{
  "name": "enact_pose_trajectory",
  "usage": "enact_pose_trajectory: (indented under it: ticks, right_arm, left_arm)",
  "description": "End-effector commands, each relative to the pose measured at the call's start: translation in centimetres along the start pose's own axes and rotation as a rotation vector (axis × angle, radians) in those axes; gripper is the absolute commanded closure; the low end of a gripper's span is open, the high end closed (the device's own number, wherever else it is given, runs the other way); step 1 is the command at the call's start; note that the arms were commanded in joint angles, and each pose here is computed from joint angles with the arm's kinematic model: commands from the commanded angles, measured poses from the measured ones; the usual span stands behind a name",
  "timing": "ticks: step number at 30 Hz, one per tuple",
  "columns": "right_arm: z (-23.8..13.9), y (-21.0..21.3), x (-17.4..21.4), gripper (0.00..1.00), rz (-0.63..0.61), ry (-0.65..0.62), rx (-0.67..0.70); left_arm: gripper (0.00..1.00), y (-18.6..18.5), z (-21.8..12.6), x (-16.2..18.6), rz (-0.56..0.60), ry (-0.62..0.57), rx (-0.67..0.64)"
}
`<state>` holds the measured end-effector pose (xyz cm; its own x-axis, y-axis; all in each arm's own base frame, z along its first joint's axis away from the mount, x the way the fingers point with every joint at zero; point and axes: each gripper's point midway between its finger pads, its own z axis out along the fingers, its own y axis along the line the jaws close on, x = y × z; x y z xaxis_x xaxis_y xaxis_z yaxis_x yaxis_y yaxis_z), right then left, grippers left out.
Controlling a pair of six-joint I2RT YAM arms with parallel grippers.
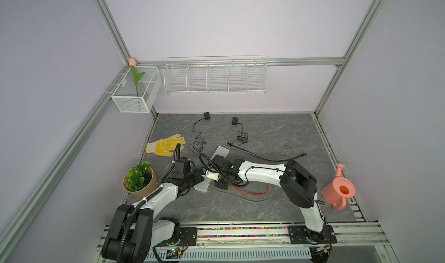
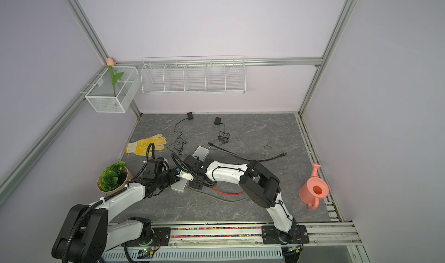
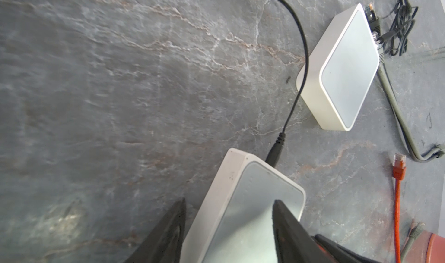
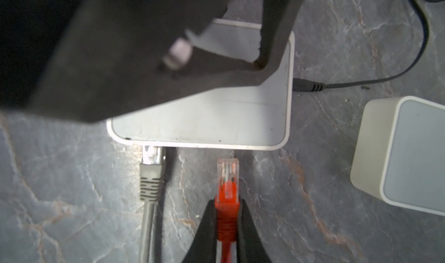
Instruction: Insert the plug into the switch port
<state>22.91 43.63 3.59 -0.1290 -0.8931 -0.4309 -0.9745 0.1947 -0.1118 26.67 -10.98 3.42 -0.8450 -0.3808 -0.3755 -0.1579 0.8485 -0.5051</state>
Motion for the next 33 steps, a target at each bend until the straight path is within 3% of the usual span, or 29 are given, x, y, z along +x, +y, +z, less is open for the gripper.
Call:
enact_pose_trajectory:
  ticks: [1, 13, 33]
  right_arm:
    - [1.0, 2.6, 1.3, 0.93, -0.053, 0.051, -0.107]
    - [2.2, 1.7, 1.8, 0.93, -0.005, 0.095, -0.134]
    - [1.7, 1.5, 0.8, 0.93, 0.011, 0.06, -0.148]
  left_arm:
    - [0.42, -2.2, -0.1, 0.2, 0.014, 0.035, 0.094]
    - [0.48, -2.5, -0.1, 0.7, 0.003, 0.05, 0.129]
    - [0.55, -2.4, 0.0, 1.0, -0.002, 0.071, 0.148]
